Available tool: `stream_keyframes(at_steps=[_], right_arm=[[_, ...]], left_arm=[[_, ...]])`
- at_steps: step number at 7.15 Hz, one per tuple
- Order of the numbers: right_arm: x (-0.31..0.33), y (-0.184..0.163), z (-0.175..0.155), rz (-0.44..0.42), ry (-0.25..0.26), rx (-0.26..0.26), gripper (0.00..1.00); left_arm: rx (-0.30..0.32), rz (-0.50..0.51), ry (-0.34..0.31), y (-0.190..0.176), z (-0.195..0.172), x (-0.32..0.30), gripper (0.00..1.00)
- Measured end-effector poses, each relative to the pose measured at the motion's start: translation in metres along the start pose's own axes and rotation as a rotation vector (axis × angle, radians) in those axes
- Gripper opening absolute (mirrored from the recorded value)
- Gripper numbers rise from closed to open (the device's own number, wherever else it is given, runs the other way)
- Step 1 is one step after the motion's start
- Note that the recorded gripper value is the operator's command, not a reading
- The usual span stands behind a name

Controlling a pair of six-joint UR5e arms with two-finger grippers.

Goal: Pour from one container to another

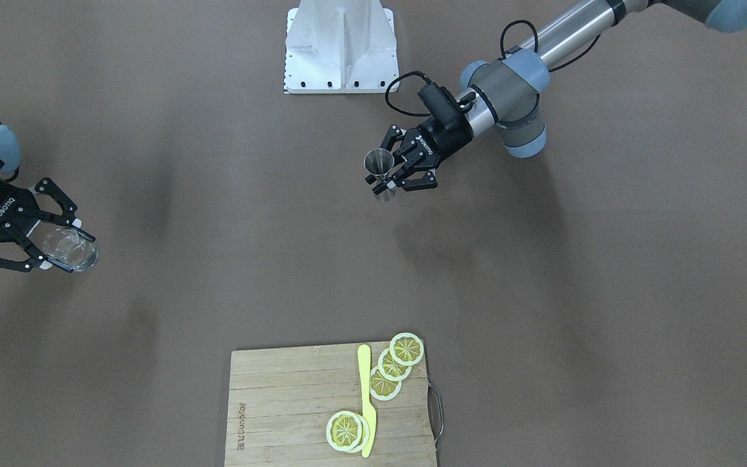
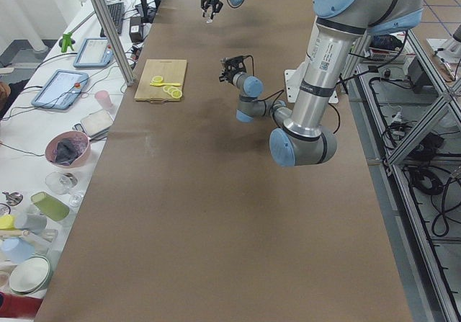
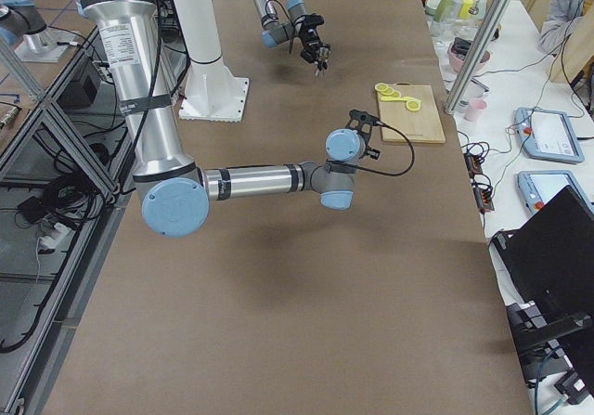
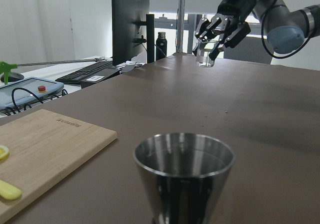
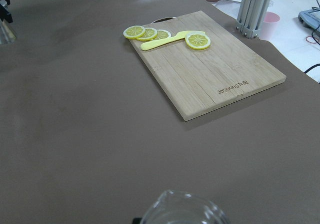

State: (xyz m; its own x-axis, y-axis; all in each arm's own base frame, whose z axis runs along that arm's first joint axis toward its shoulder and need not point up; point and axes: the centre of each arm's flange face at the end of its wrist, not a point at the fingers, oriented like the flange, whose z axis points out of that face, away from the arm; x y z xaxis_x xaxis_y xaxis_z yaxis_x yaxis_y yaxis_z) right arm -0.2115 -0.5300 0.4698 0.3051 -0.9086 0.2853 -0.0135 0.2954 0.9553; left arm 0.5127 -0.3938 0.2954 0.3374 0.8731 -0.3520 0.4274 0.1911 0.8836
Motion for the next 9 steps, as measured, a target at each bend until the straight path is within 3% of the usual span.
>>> stream_keyframes(at_steps=[5,7,9], right_arm=[[-0.019,-0.020,-0.011,-0.072,-0.082,0.041,0.00],[-0.028,-0.040,-0.014,-0.103,-0.090,0.060,0.00],[-0.042,-0.065,-0.011,-0.168,-0.096,0.043,0.00]], left_arm=[[-0.022,0.003,-0.014,-0.005,0.024,0.000,0.00],[-0.015,0.001,-0.007,-0.008,0.028,0.003,0.00],[0.004,0.002,0.008,-0.014,0.026,0.011,0.00]])
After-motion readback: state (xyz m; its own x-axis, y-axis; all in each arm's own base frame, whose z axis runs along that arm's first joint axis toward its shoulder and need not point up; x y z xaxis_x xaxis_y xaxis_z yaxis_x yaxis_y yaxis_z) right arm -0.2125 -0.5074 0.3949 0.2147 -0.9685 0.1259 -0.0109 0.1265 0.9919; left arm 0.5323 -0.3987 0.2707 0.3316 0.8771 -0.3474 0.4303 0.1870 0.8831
